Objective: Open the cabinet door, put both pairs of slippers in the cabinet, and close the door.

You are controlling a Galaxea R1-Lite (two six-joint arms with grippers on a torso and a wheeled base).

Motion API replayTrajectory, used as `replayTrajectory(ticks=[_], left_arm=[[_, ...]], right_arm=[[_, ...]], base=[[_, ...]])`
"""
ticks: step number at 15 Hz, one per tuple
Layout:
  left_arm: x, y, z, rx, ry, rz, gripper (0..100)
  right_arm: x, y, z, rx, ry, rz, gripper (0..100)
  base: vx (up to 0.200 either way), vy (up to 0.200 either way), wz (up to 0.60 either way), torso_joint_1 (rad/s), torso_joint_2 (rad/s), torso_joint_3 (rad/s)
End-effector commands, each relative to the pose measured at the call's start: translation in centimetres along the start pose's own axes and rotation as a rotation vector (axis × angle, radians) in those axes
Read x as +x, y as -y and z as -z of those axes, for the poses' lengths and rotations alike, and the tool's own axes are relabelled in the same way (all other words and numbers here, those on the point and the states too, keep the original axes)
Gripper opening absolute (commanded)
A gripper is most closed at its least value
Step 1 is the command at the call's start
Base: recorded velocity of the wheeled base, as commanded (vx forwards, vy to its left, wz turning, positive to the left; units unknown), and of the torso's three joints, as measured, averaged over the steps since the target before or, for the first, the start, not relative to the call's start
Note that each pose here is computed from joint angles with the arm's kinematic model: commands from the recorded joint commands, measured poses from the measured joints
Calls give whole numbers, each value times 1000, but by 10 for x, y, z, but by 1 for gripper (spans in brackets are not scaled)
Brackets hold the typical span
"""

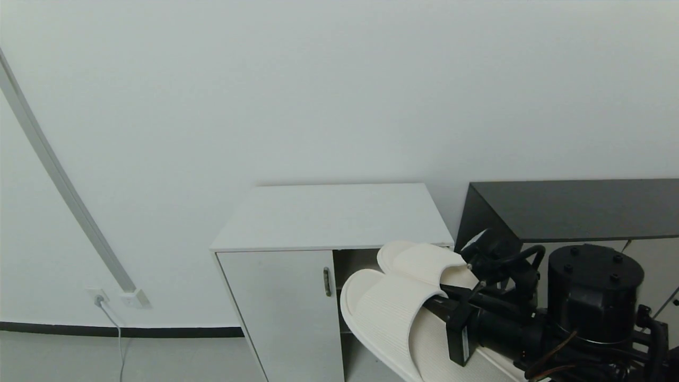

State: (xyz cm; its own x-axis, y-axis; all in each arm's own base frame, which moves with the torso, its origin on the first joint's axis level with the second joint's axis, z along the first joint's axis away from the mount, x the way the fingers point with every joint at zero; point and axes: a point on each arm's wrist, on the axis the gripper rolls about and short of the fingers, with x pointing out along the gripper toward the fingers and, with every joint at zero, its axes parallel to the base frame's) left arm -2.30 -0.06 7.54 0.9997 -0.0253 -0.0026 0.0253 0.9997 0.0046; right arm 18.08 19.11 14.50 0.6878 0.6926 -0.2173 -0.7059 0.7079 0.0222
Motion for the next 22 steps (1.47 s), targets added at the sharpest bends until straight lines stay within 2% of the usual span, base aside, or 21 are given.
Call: replayTrajectory(ticks=[1,10,22], left_arm=[[0,0,0,0,-2,-1,0],[0,0,0,0,-2,-1,0],[0,0,0,1,-2,-1,0]], right_arm=[[3,0,8,-8,-22,-1,0],[4,-1,13,-8,-37,-5,0],[10,-1,23,-11,-43,-2,0]], base=[[0,0,0,-85,149,105],[0,0,0,-157,370,204],[0,0,0,-213,533,314]])
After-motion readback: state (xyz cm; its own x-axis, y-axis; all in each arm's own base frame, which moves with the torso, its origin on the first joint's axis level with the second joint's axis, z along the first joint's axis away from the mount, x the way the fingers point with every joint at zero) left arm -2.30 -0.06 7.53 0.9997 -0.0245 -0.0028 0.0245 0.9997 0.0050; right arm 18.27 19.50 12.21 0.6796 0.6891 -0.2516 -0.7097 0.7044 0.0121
